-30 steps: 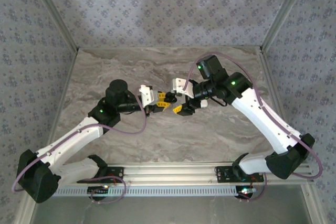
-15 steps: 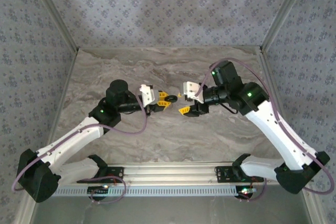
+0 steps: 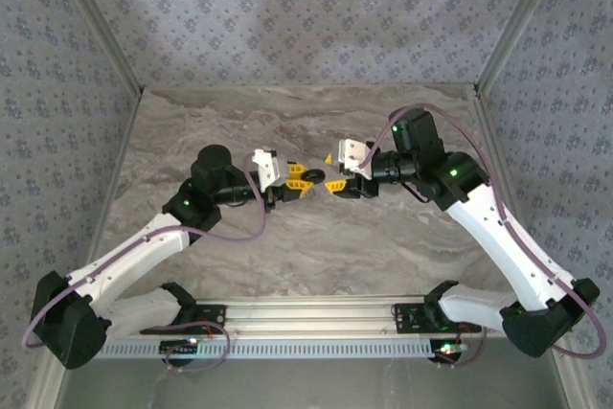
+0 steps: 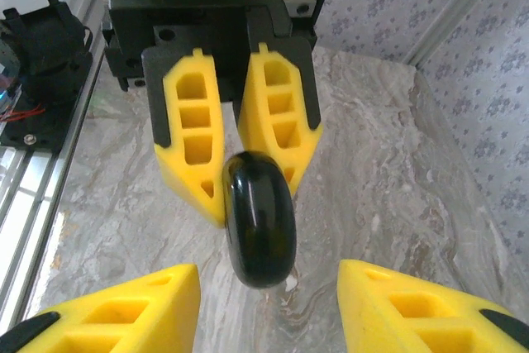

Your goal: Insert the wireless bluetooth earbuds into the charging case

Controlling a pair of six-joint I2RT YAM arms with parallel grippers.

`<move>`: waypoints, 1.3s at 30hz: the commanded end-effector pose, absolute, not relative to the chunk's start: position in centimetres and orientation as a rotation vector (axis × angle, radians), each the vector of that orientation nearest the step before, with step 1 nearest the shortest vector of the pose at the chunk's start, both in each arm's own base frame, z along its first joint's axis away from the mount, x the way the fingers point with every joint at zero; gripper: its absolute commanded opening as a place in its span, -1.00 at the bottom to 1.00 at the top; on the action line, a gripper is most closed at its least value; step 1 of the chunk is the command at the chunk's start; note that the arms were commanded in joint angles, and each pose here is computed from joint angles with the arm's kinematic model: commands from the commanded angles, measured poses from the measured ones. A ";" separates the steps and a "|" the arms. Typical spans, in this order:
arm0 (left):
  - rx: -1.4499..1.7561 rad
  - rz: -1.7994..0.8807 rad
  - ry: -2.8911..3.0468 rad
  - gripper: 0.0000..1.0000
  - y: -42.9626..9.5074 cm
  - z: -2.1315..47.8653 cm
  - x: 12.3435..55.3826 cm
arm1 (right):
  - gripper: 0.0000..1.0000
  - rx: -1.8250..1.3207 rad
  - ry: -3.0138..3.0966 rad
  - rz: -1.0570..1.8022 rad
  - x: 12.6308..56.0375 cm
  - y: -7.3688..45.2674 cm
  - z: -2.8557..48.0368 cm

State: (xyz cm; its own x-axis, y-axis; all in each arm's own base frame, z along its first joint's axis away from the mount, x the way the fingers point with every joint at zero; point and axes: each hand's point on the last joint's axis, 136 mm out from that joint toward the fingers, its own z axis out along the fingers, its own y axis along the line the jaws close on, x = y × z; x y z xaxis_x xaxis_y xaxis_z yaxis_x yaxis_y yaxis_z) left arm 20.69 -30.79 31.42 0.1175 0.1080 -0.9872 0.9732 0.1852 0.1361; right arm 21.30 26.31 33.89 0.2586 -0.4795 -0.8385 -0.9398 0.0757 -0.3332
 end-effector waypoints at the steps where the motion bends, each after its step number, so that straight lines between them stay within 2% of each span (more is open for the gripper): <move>1: 1.077 -0.979 1.348 -0.69 -31.1 32.3 22.2 | -0.02 -1.462 1.352 0.629 21.4 25.9 35.0; 6: 0.957 -1.060 1.583 -0.69 -31.8 30.7 24.1 | 0.01 -1.175 1.566 0.645 23.7 23.6 33.1; 9: 0.837 -1.086 1.719 -0.70 -32.1 29.5 25.9 | -0.05 -0.933 1.708 0.649 25.7 21.8 32.1; 14: 0.613 -1.170 1.964 -0.70 -33.3 26.9 28.6 | -0.06 -0.454 2.019 0.583 28.9 17.1 27.6; 20: 0.353 -1.236 2.297 -0.71 -35.0 22.5 30.9 | -0.08 -0.122 2.181 0.482 29.6 12.0 22.9; 25: 0.119 -1.230 2.536 -0.71 -35.8 17.5 31.9 | -0.08 -0.040 2.168 0.464 29.1 10.1 22.1; 32: 0.007 -1.184 2.704 -0.69 -37.3 13.0 32.2 | -0.09 0.016 2.161 0.522 28.1 9.9 20.9; 39: -0.045 -1.149 2.766 -0.66 -38.4 11.0 33.1 | -0.11 0.058 2.179 0.544 27.7 9.9 20.0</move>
